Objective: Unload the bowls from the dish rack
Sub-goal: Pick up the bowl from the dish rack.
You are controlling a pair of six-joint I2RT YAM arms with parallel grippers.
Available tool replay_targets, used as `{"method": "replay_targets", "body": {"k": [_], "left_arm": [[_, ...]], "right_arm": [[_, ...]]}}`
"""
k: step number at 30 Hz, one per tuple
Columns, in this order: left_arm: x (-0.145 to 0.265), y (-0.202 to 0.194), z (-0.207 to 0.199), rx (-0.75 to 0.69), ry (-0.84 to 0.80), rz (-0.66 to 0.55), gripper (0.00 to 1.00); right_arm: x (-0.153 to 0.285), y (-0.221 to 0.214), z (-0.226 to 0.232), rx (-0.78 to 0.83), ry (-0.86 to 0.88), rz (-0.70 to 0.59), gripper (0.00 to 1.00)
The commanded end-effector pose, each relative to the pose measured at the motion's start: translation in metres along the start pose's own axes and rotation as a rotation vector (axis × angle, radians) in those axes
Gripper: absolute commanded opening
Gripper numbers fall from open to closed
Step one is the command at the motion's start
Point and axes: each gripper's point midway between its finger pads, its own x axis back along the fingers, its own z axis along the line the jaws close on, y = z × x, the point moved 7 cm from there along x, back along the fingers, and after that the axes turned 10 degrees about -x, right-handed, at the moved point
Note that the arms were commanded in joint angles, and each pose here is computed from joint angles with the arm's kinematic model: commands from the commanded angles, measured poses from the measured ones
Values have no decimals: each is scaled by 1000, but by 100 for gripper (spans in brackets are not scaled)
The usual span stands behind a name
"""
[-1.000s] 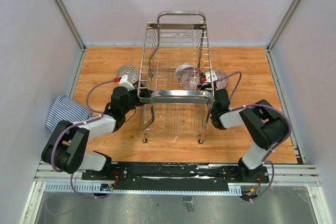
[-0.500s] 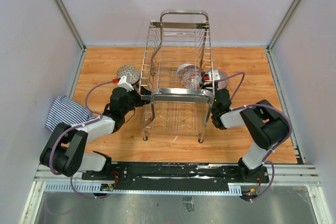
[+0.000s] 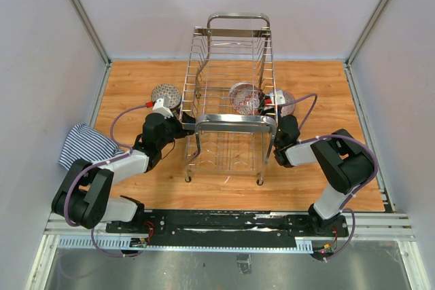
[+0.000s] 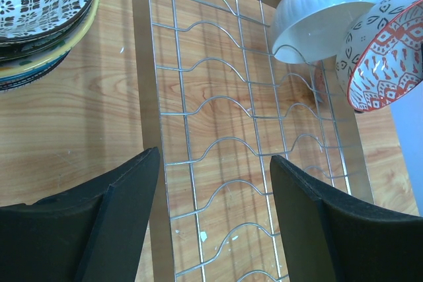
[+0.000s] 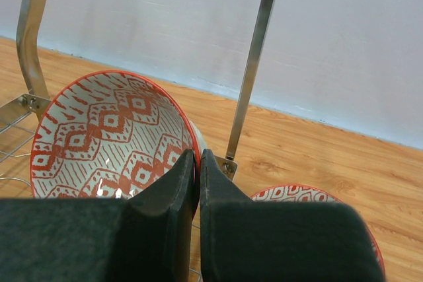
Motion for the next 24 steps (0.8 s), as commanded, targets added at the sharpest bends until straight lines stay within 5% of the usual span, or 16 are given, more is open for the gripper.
{"method": "replay_targets", "body": {"k": [1, 24], "left_arm": [[1, 3, -2, -18, -5, -24, 73], [8, 4, -3, -15, -5, -37, 73]], "right_arm": [[-6, 41, -5, -59, 1, -177, 1], [21, 45, -21, -84, -48, -171, 1]]}}
